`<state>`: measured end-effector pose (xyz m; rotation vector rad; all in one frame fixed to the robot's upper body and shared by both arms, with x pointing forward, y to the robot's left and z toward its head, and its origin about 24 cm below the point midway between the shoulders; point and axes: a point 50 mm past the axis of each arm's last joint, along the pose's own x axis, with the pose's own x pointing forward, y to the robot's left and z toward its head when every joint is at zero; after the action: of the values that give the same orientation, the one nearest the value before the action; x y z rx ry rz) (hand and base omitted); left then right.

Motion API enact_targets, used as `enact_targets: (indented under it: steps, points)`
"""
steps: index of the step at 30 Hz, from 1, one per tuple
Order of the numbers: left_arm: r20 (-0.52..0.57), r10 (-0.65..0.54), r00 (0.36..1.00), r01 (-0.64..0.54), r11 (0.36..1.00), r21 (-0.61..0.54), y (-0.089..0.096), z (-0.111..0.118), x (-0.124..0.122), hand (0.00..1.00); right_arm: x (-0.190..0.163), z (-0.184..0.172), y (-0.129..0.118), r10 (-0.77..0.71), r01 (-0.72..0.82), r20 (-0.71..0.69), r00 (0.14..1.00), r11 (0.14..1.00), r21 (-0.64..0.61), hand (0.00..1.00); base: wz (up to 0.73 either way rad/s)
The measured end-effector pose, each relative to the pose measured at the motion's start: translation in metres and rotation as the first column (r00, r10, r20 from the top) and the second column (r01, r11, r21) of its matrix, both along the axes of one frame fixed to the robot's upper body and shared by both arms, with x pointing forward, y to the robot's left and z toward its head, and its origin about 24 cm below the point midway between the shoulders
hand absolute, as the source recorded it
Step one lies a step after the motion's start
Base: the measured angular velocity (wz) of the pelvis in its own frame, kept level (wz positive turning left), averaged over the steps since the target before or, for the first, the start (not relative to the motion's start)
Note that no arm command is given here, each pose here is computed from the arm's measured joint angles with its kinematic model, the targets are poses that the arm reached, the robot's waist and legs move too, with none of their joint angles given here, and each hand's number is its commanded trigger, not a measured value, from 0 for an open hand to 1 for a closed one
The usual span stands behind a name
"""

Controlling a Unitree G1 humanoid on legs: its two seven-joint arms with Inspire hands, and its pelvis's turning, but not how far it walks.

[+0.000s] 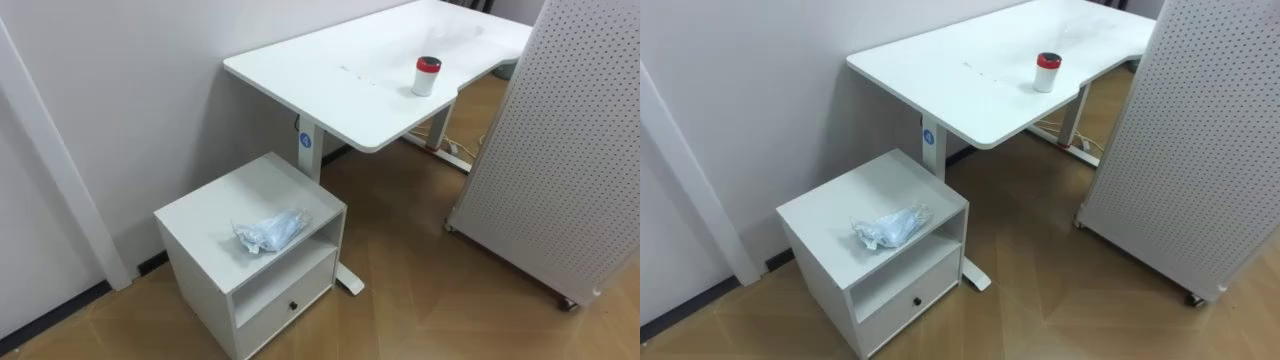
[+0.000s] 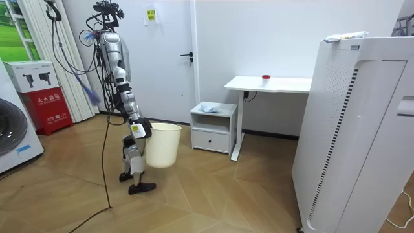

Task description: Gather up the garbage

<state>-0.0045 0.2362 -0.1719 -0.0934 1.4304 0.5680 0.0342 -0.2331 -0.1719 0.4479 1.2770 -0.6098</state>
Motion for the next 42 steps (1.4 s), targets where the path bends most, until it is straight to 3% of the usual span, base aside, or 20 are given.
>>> enact_targets:
  steps: [22, 28, 38, 42]
  points:
    - [-0.008, -0.004, 1.0, 0.004, 0.999, 0.033, 0.006, 0.002, -0.002, 0.0, -0.007, -0.001, 0.001, 0.03, -0.03, -0.021, 0.999, 1.0, -0.008, 1.0, 0.0]
    - [-0.111, -0.041, 0.993, 0.049, 0.996, 0.073, 0.029, 0.009, -0.021, 0.0, -0.006, -0.001, 0.002, 0.042, -0.042, -0.024, 0.999, 0.999, 0.004, 1.0, -0.1]
    - [-0.203, -0.059, 0.977, 0.061, 0.998, 0.003, 0.005, 0.006, -0.057, 0.0, -0.028, 0.002, -0.012, -0.065, 0.06, -0.08, 0.995, 0.997, -0.053, 1.0, -0.1]
    - [-0.156, -0.067, 0.985, 0.068, 0.998, 0.0, 0.002, 0.005, -0.048, 0.0, -0.033, 0.003, -0.015, -0.069, 0.063, -0.092, 0.993, 0.996, -0.063, 1.0, -0.13]
